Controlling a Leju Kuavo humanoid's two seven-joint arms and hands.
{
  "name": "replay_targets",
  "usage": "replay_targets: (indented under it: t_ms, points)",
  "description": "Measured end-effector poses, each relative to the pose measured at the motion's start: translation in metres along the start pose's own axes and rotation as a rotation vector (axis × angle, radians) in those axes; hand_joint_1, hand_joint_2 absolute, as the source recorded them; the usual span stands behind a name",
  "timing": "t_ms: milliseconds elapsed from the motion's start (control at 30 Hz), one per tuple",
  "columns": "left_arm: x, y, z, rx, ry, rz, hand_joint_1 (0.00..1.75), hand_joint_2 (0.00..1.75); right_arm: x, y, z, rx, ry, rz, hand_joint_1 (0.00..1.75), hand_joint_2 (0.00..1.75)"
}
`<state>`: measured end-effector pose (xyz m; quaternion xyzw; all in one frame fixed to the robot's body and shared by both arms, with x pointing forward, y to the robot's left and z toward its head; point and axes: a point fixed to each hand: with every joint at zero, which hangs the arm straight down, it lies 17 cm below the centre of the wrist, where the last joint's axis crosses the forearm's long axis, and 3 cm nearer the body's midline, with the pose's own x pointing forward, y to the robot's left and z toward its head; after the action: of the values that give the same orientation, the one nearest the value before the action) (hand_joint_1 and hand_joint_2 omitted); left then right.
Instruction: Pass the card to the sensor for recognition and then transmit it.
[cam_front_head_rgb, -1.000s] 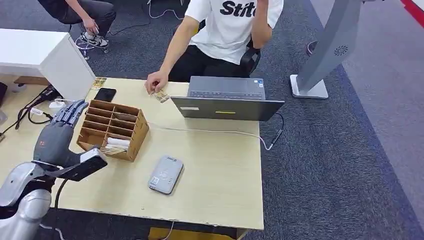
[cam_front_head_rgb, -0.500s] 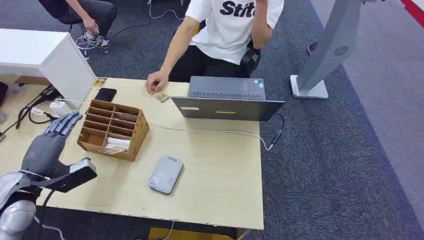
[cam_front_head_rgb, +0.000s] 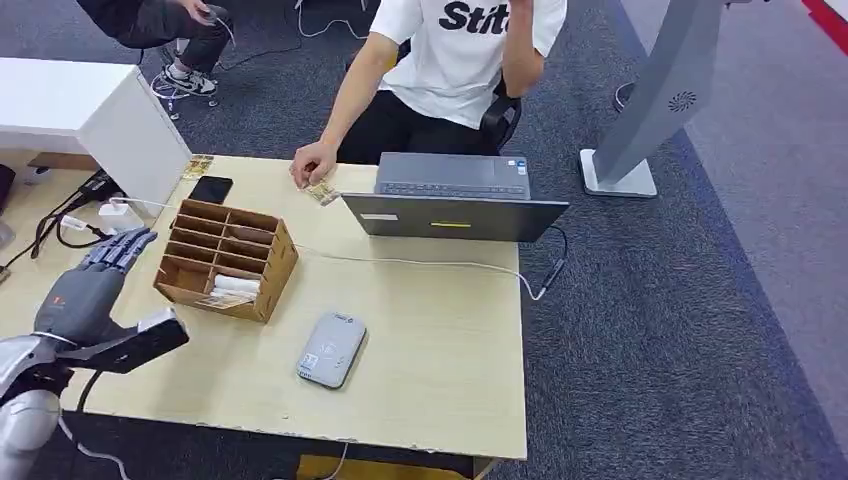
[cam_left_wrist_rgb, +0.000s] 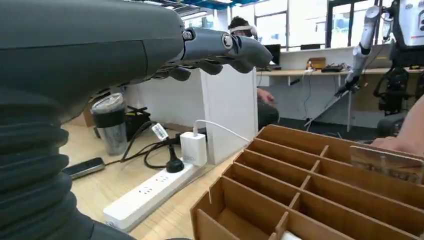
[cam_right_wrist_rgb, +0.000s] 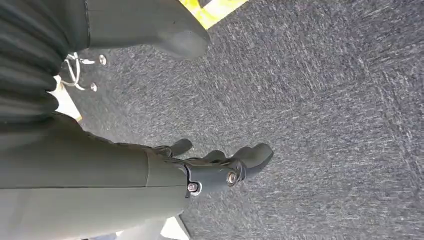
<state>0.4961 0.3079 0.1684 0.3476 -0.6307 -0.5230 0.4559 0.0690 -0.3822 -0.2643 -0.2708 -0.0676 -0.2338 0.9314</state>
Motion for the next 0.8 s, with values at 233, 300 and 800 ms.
replay_targets:
  t_ms: [233,300,800]
  points:
    - [-0.006,-0.009,-0.004,-0.012,0.025,0.009,0.00,1.75,0.001,0.000,0.000,0.001,-0.002,0.002,0.00,1.75]
    - [-0.008,-0.009,-0.007,-0.013,0.032,0.002,0.00,1.75,0.001,0.000,0.000,0.001,-0.002,0.010,0.00,1.75]
    - [0.006,-0.019,-0.059,-0.030,0.045,0.023,0.00,1.75,0.008,0.005,0.001,0.019,-0.031,0.053,0.00,1.75]
